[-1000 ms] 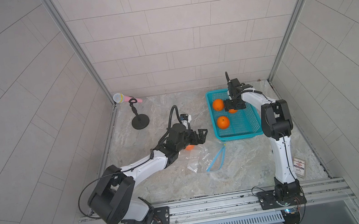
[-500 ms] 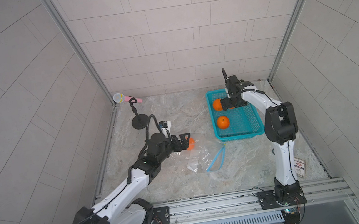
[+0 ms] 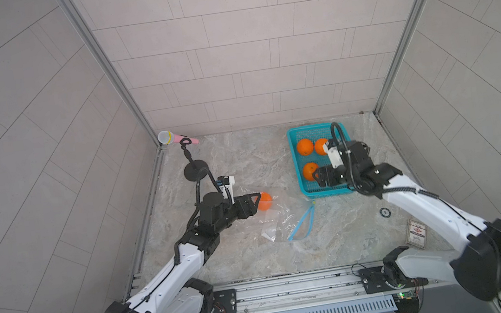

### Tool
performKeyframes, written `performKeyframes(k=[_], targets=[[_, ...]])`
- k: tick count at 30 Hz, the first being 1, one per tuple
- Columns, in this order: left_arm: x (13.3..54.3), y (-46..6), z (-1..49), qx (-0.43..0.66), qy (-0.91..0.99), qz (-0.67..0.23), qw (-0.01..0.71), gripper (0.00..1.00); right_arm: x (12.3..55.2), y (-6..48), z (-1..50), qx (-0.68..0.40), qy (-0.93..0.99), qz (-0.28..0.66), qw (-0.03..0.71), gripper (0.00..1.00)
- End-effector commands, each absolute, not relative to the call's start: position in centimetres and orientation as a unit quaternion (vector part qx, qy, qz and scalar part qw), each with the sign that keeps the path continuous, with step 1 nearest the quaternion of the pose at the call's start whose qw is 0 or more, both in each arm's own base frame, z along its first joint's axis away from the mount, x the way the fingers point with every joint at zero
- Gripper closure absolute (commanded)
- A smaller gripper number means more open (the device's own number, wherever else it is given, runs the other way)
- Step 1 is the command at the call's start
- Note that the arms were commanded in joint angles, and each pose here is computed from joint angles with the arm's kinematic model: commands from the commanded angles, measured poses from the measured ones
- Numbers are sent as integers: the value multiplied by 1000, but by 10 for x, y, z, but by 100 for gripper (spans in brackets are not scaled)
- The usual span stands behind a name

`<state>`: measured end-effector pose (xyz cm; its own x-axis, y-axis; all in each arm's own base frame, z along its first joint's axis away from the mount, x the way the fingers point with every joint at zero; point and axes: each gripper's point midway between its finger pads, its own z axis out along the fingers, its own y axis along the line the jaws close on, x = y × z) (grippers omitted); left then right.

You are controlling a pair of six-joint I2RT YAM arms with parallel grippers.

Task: Open the zip-top bag and take out the orange
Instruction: Pick up the orange from the zipper food storage bag.

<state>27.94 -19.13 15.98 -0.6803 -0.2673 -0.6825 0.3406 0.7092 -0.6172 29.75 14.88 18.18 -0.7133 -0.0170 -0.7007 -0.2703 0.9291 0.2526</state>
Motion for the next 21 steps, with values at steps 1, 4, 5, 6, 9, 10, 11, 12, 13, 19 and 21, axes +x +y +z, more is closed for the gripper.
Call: performKeyframes(k=[1,4,5,6,9,10,11,12,13,19,21], targets=[[285,-199,159,33,829,-387,402,17,267,173,200,-82,871,234,425,18],[299,-197,148,26,836,-366,408,17,230,192,173,-110,858,277,419,26],[304,-198,147,25,833,-364,415,17,222,195,164,-115,858,282,415,29],[311,-202,147,27,828,-369,421,18,213,201,156,-125,857,292,406,32],[324,-209,140,35,837,-360,410,20,197,218,137,-157,848,311,399,34],[329,-209,137,34,841,-353,410,20,195,223,131,-173,843,308,405,34],[332,-209,133,32,844,-347,408,20,195,226,126,-185,842,299,409,34],[336,-208,127,28,847,-340,406,20,196,227,121,-195,842,290,411,34],[339,-208,122,26,850,-336,406,20,199,230,118,-200,837,291,418,34],[346,-203,98,24,863,-303,403,22,215,236,110,-204,816,280,462,34],[350,-205,89,29,869,-297,395,22,220,242,109,-211,811,280,468,34]])
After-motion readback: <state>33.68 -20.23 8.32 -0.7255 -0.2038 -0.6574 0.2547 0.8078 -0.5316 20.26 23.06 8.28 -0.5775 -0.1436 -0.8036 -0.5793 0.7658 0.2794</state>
